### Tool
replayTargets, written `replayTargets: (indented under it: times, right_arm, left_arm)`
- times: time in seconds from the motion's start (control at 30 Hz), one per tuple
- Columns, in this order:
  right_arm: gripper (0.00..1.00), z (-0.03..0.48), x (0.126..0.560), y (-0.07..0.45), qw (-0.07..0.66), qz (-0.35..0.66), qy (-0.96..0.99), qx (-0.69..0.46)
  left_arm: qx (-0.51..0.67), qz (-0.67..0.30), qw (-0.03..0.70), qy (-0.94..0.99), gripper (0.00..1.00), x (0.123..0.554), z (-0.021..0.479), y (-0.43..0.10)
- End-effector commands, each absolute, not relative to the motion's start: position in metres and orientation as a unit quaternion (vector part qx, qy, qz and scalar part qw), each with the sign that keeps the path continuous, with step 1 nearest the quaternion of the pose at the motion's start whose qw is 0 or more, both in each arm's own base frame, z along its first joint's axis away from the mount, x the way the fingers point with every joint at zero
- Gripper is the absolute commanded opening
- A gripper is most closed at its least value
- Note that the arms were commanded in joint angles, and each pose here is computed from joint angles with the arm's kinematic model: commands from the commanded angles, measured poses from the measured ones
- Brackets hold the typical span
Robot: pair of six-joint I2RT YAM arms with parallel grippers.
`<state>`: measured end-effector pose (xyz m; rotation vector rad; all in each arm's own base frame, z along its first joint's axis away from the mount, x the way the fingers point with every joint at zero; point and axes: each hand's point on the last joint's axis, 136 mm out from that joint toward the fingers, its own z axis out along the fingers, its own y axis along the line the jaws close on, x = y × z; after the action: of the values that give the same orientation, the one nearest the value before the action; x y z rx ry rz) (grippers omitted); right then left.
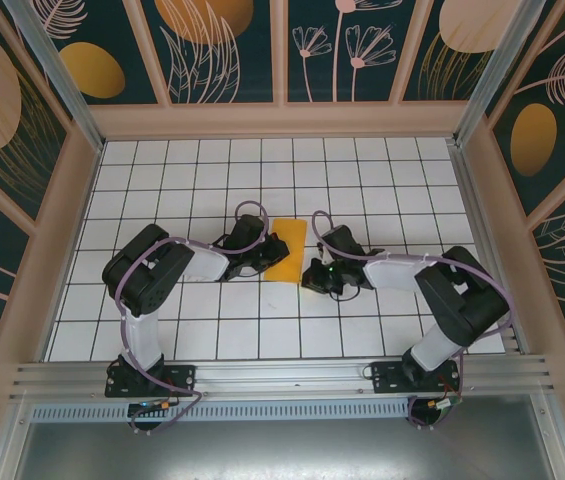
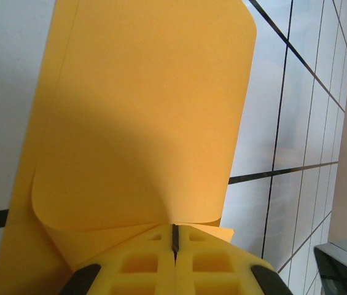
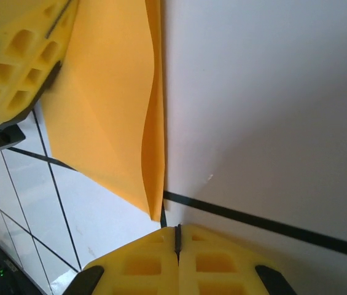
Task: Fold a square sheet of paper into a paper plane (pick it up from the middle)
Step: Fold the triangle a second time at the center of the table.
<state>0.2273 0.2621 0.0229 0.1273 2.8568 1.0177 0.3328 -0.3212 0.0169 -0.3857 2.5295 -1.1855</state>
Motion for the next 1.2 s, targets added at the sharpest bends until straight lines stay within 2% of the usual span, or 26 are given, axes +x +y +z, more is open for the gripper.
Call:
replayTargets:
  times: [0.0, 0.13, 0.33, 0.57, 0.73, 0.83, 1.0, 1.17]
  right_arm:
    - [0.06, 0.053, 0.241, 0.271, 0.081, 0.36, 0.929, 0.036]
    - [0.06, 0.067, 0.257, 0.288, 0.092, 0.384, 0.918, 0.029]
    - [0.05, 0.04, 0.272, 0.295, 0.077, 0.365, 0.927, 0.039]
    - [0.0, -0.01, 0.248, 0.272, 0.032, 0.309, 0.949, 0.058]
    - [0.0, -0.02, 0.239, 0.267, 0.02, 0.302, 0.951, 0.065]
    - [0.0, -0.02, 0.24, 0.267, 0.022, 0.302, 0.951, 0.064]
    - [0.0, -0.022, 0.24, 0.267, 0.021, 0.3, 0.952, 0.063]
    - [0.0, -0.028, 0.237, 0.263, 0.016, 0.286, 0.956, 0.066]
  left_arm:
    - [-0.149, -0.36, 0.126, 0.912, 0.01, 0.314, -0.026, -0.302]
    - [-0.146, -0.367, 0.126, 0.91, 0.01, 0.315, -0.023, -0.304]
    - [-0.144, -0.374, 0.128, 0.907, 0.03, 0.316, -0.02, -0.306]
    - [-0.118, -0.404, 0.145, 0.896, 0.1, 0.322, 0.006, -0.317]
    - [-0.088, -0.427, 0.177, 0.882, 0.2, 0.332, 0.047, -0.326]
    - [-0.08, -0.434, 0.186, 0.878, 0.2, 0.335, 0.059, -0.329]
    - [-0.07, -0.444, 0.164, 0.878, 0.17, 0.331, 0.046, -0.336]
    - [-0.093, -0.394, 0.154, 0.901, 0.13, 0.331, 0.014, -0.323]
